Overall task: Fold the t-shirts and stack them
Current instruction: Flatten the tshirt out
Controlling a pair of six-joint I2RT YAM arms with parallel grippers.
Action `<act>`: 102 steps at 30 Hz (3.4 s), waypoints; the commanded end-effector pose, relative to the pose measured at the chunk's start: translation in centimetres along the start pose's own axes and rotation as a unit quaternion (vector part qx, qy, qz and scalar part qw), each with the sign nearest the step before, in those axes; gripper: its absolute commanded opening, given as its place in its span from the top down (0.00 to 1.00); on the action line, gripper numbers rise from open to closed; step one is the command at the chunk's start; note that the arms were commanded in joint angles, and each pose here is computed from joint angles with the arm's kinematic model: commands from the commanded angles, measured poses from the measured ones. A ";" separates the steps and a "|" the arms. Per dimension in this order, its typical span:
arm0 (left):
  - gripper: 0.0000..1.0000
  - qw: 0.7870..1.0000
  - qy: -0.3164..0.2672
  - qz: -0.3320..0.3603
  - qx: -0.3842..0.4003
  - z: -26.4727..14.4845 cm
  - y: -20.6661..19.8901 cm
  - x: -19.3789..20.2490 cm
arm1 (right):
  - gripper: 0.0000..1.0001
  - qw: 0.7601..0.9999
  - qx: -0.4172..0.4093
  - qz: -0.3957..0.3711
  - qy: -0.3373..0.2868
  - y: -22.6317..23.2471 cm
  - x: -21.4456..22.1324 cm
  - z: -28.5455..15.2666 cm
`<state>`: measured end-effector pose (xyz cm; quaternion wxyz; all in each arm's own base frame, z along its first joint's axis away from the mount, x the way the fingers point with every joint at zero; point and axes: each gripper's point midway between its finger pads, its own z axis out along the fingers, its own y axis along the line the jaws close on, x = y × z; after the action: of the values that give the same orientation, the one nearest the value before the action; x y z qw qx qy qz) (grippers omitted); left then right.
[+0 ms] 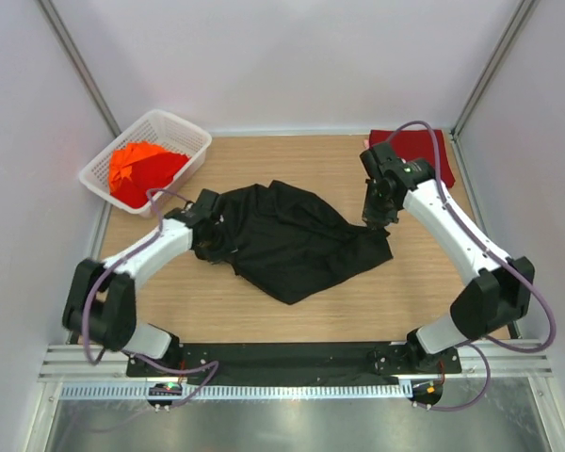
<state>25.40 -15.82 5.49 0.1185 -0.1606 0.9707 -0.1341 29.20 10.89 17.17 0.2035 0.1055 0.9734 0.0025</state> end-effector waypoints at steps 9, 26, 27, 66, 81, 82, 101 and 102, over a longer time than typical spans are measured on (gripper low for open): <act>1.00 0.983 -0.085 0.040 0.158 -12.8 -5.5 -1.0 | 0.99 0.987 -0.138 0.045 -0.074 1.1 0.7 -8.4; 0.19 0.986 -0.082 0.147 0.003 -8.5 -10.7 -13.9 | 0.99 0.991 -0.127 -0.009 0.030 3.0 2.8 -2.2; 0.19 0.983 -0.104 0.149 0.019 -10.8 -10.5 -13.3 | 0.99 0.991 -0.126 -0.015 0.049 3.4 3.4 -1.1; 0.23 0.984 -0.004 0.098 -0.149 3.8 2.5 -14.2 | 0.74 0.960 -0.121 -0.182 0.176 13.8 9.7 13.5; 0.34 0.992 -0.067 0.097 -0.047 -5.7 -1.1 -9.6 | 0.62 0.958 -0.177 -0.181 0.137 14.9 7.0 7.0; 0.37 0.993 -0.067 0.095 -0.035 -6.0 -1.5 -8.8 | 0.60 0.958 -0.178 -0.183 0.132 14.9 6.6 6.4; 0.42 0.998 -0.003 -0.009 0.060 1.9 -6.7 -6.1 | 0.57 0.971 -0.192 -0.096 0.106 7.1 5.8 2.0; 0.43 0.998 0.000 -0.008 0.058 2.2 -6.8 -6.0 | 0.57 0.971 -0.191 -0.092 0.107 6.8 5.9 2.1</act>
<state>30.71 -19.03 5.36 0.0974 -0.1483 0.9711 -0.1595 26.91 18.82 12.18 0.1061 -0.0305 0.9810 0.1595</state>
